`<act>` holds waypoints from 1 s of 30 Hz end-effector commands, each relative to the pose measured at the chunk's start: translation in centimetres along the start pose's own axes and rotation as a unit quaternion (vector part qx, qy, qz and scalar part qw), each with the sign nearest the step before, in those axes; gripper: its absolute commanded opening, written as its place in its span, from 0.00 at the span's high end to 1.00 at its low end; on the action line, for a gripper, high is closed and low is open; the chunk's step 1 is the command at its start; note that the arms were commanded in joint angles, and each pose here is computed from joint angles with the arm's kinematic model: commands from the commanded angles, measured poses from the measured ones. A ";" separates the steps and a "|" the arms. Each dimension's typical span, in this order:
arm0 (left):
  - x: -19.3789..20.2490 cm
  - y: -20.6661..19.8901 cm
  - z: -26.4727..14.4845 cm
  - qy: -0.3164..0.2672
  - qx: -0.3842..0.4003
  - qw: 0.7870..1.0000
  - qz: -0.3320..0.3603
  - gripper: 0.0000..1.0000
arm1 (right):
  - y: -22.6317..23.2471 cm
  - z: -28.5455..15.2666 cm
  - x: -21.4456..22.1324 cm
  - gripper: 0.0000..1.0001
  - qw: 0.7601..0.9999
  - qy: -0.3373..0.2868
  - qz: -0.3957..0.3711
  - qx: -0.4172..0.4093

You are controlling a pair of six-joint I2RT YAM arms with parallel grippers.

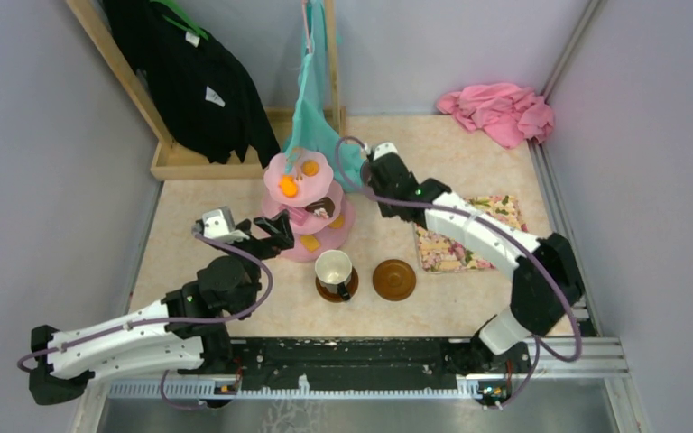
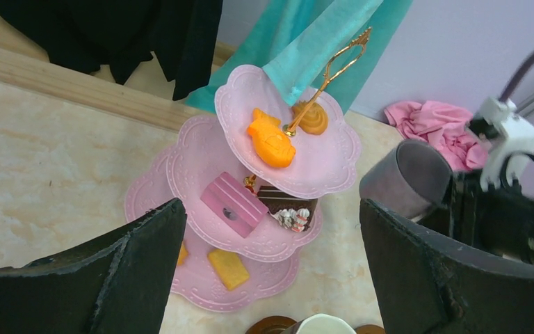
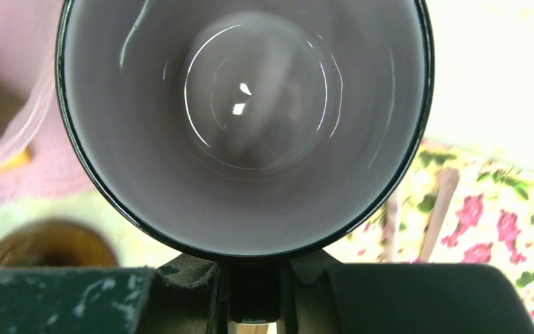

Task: Serve the afternoon tea
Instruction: Place the cup on the coaster.

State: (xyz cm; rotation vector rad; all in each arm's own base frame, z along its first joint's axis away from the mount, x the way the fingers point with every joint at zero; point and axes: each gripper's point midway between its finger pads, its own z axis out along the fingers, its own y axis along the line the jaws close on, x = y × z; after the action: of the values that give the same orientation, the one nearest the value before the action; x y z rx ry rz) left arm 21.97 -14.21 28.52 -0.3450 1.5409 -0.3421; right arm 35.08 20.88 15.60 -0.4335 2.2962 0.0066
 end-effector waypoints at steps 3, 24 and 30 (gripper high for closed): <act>-0.1 1.2 -0.3 0.001 -0.010 1.000 -0.006 0.01 | 1.7 -6.4 2.5 1.00 0.998 -0.053 0.027 0.006; 1.6 0.9 0.0 0.016 -0.016 1.000 0.006 0.01 | 5.0 -10.5 14.8 1.00 0.995 0.014 0.090 -0.032; 1.8 1.0 0.0 0.017 -0.019 1.000 0.005 0.01 | 5.4 -10.1 16.1 1.00 0.995 0.028 0.090 -0.040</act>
State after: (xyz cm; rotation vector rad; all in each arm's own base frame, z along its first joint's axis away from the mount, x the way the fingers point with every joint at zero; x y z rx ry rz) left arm 21.96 -14.25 26.76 -0.3538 1.5804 -0.3211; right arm 15.38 17.82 8.98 -0.3439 2.4531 0.0596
